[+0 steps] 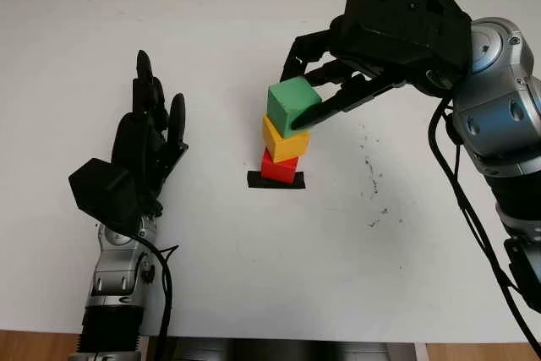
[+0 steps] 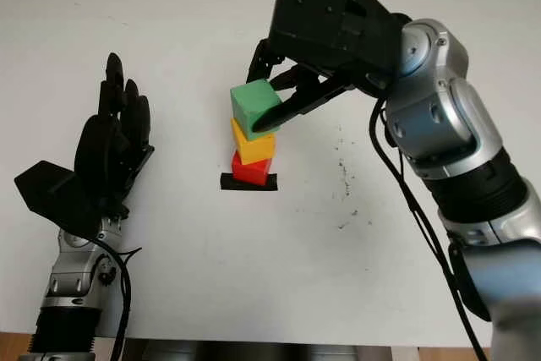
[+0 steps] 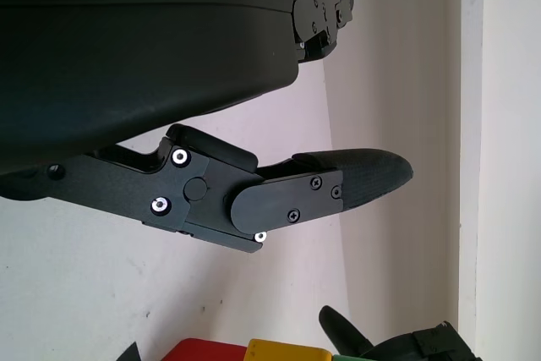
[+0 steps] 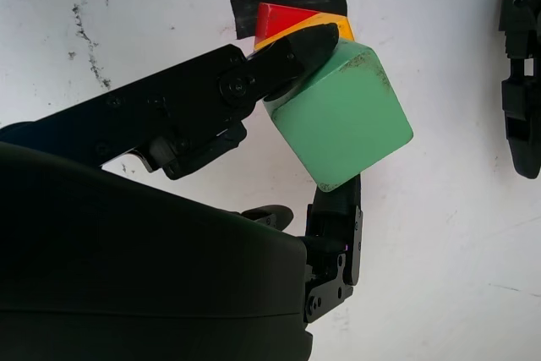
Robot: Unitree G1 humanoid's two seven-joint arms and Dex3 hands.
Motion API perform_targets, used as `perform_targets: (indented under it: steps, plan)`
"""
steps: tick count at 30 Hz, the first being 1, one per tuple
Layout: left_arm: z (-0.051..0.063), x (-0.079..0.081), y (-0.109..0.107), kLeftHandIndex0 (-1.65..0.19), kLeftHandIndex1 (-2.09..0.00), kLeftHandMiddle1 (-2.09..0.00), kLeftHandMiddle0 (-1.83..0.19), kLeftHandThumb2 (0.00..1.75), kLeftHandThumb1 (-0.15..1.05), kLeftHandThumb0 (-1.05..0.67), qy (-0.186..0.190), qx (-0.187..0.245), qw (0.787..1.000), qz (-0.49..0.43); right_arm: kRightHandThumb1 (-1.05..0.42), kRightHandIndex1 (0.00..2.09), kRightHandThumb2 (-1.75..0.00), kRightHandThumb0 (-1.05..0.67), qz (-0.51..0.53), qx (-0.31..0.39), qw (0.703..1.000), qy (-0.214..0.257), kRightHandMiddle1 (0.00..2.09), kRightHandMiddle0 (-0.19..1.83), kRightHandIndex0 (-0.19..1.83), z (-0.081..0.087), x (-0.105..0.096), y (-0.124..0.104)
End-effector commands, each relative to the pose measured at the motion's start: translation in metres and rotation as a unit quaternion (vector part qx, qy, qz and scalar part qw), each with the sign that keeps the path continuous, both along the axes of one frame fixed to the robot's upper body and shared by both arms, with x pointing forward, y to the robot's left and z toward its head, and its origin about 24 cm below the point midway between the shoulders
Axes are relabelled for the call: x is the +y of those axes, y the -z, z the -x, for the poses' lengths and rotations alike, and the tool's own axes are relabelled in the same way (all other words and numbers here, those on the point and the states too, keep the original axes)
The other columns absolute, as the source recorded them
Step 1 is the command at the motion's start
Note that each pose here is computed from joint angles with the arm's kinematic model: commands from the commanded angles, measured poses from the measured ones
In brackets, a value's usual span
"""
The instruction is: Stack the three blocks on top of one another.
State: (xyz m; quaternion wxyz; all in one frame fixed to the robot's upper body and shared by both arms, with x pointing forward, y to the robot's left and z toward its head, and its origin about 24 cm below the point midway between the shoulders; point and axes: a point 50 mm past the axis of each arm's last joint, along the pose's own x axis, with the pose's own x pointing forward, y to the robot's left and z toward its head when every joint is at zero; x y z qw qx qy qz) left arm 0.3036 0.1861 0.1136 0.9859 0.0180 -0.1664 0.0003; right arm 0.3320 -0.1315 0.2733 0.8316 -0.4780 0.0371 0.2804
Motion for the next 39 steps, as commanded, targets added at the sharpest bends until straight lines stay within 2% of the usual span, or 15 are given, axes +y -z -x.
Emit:
perform_targets:
  steps: [1,39]
  plan:
    - [0.0025,0.0017,0.0017,0.19,0.0,0.0,0.19,0.59,1.05,-0.73,-0.003,-0.001,1.0,-0.003,-1.01,0.07,-0.05,-0.46,0.005,0.001,1.0,-0.002,1.62,0.29,0.37,0.0013,-0.0026,0.0028]
    - [0.0027,0.0011,0.002,0.19,0.0,0.0,0.19,0.58,1.05,-0.73,-0.004,-0.001,1.0,0.002,-1.02,0.05,-0.05,-0.46,-0.007,0.013,1.0,-0.008,1.66,0.24,0.35,0.0008,-0.0011,0.0071]
